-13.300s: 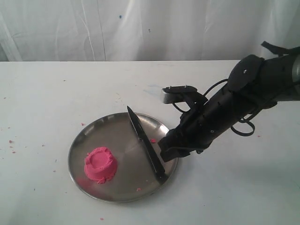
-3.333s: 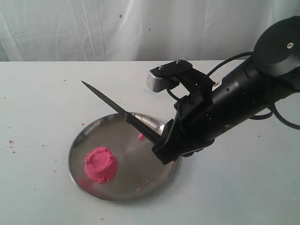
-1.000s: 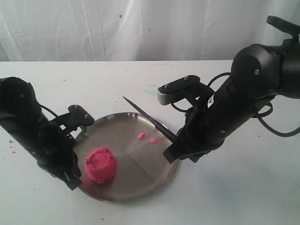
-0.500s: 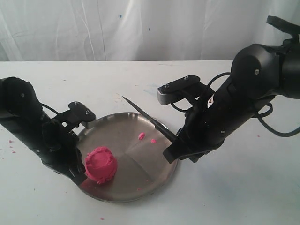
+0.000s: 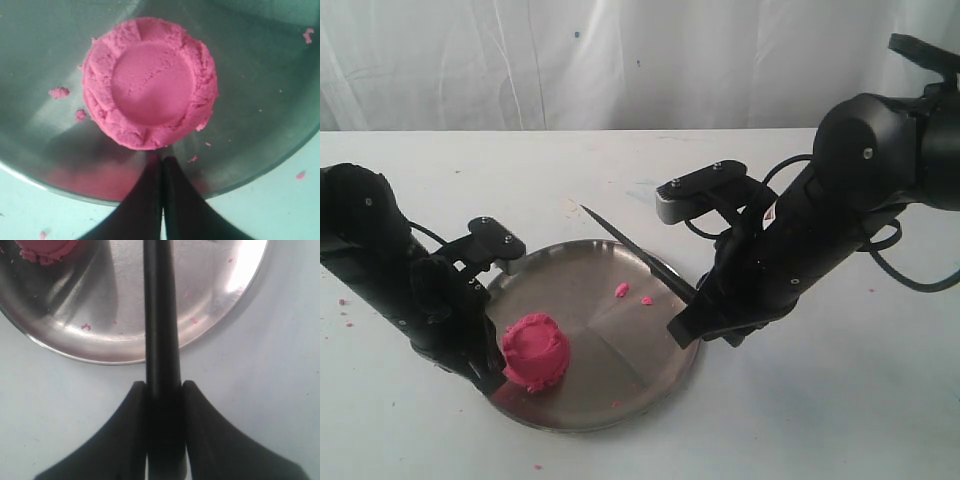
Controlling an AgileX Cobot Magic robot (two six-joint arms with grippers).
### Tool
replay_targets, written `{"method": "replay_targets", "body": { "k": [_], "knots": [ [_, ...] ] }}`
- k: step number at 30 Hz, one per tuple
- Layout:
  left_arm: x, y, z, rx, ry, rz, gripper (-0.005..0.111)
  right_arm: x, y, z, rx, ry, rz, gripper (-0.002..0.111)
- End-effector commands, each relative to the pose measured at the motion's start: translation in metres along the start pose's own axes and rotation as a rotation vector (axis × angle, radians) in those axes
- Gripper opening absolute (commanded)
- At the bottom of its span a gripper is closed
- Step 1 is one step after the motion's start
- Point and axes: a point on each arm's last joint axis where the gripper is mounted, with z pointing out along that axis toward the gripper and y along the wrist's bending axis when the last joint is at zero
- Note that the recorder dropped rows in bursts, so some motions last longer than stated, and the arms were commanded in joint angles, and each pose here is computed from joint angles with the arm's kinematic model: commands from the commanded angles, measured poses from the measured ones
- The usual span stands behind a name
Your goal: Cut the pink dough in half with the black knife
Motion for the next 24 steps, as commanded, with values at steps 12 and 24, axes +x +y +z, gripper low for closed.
{"method": "replay_targets", "body": {
  "k": [12, 24],
  "knots": [
    [-0.002, -0.003, 0.017, 0.079, 0.01, -0.026, 0.0, 0.0, 0.001, -0.002, 0.001, -0.011, -0.004, 0.0],
    [-0.014, 0.009, 0.018, -0.048, -0.134, -0.082, 0.0, 0.0, 0.001, -0.002, -0.001, -0.011, -0.003, 0.0]
  ]
}}
